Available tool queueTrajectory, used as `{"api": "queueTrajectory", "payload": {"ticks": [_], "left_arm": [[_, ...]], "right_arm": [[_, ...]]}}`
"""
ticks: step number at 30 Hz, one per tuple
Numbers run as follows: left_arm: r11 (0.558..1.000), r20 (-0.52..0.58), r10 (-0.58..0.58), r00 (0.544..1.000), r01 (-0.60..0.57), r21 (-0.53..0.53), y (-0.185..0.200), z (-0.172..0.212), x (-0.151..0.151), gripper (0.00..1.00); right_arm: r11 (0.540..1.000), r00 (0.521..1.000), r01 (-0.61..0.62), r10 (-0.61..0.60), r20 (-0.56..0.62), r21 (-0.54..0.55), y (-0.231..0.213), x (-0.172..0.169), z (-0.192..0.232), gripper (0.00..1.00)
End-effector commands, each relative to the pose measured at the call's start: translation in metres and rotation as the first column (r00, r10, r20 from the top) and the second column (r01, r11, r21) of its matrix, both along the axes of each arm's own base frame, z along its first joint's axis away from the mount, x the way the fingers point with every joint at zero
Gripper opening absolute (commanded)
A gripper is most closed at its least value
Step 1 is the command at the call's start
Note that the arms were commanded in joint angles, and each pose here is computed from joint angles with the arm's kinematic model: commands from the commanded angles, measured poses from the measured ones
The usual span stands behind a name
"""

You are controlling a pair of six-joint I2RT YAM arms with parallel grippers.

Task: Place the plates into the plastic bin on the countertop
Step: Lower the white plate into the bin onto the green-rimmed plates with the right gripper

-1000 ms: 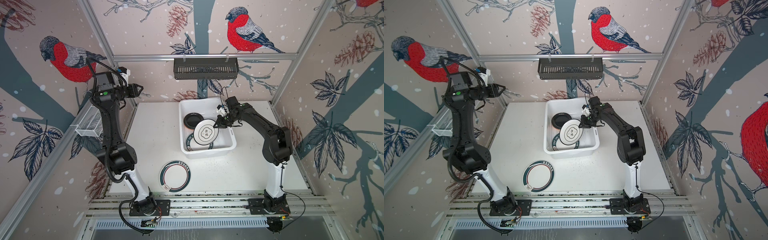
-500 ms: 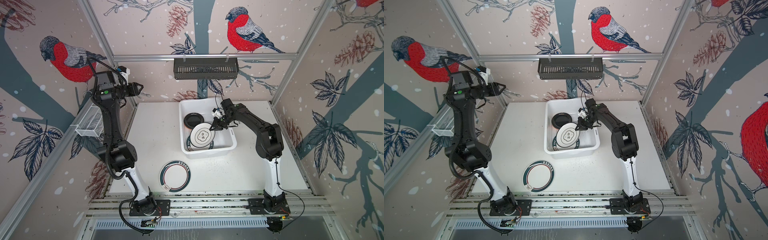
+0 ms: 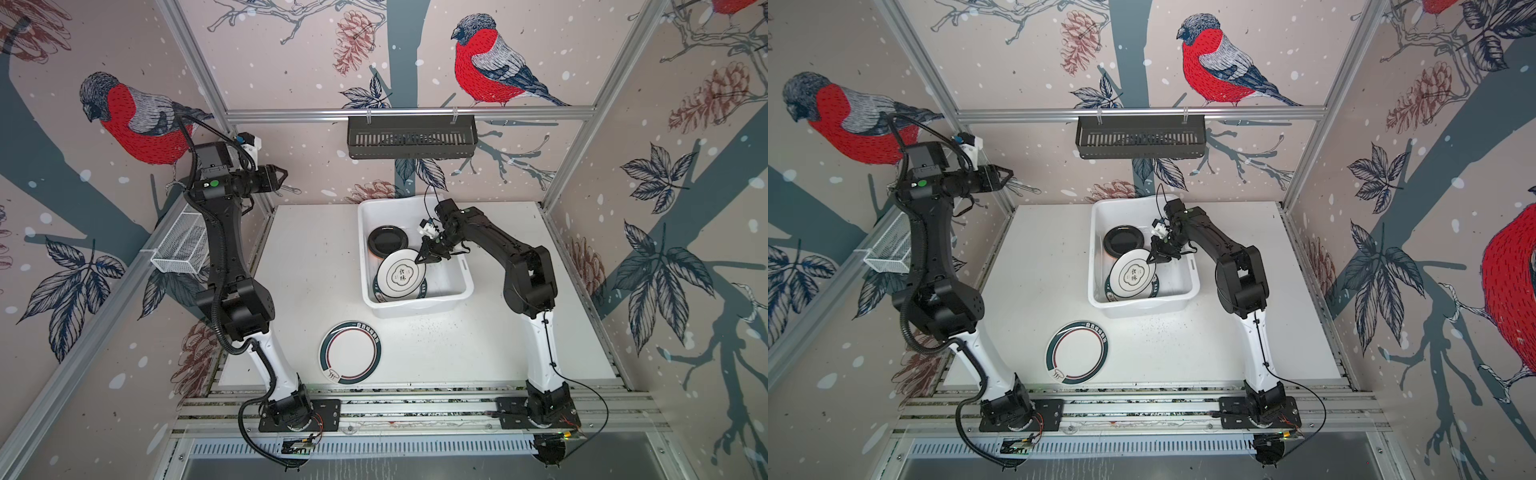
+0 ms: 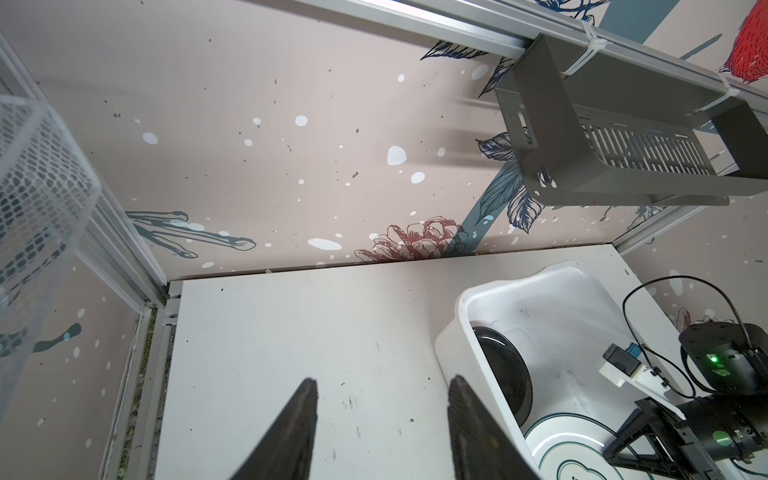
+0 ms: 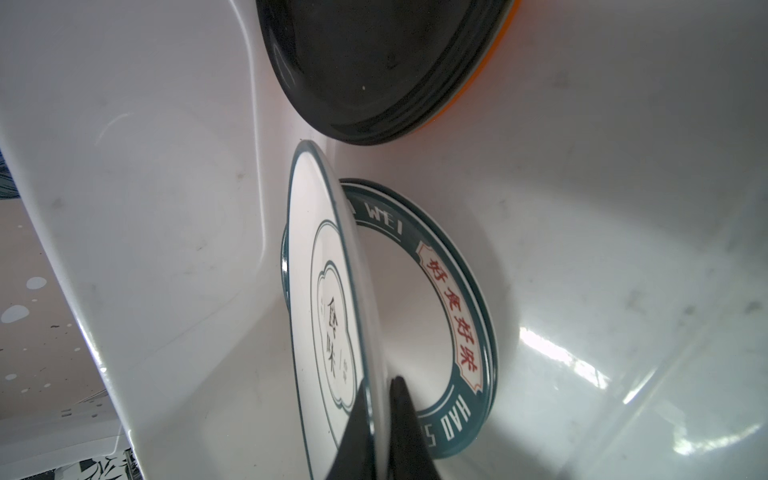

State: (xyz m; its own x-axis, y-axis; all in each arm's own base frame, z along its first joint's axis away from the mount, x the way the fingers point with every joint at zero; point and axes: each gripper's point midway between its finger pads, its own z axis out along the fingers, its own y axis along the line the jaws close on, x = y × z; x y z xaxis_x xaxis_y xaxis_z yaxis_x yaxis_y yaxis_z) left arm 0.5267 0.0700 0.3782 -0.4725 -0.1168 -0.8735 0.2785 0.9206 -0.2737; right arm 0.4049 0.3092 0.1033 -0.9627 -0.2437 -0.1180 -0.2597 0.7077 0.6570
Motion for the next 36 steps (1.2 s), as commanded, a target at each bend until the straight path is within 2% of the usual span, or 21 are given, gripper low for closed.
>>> {"api": "queueTrajectory", "payload": {"ticks": [1, 11, 23, 36], "left_arm": [[1.0, 0.028, -0.007, 1.0, 0.007, 0.009, 0.001, 0.006, 0.002, 0.51], [1.0, 0.029, -0.006, 1.0, 0.006, 0.009, 0.001, 0.007, 0.002, 0.52], [1.0, 0.027, -0.002, 1.0, 0.001, 0.014, 0.001, 0.007, 0.001, 0.52], [1.0, 0.033, -0.003, 0.999, 0.002, 0.016, 0.0, 0.01, 0.0, 0.52]], "right_arm": [[1.0, 1.0, 0.006, -0.006, -0.03, -0.005, 0.002, -0.005, -0.001, 0.06], [0.999, 0.999, -0.002, 0.0, -0.042, -0.039, -0.003, -0.007, -0.011, 0.08], [1.0, 0.999, -0.008, 0.007, -0.042, -0.029, -0.004, -0.007, -0.01, 0.09], [0.999, 0.999, -0.001, -0.002, -0.05, -0.042, -0.011, -0.006, -0.015, 0.16]]}}
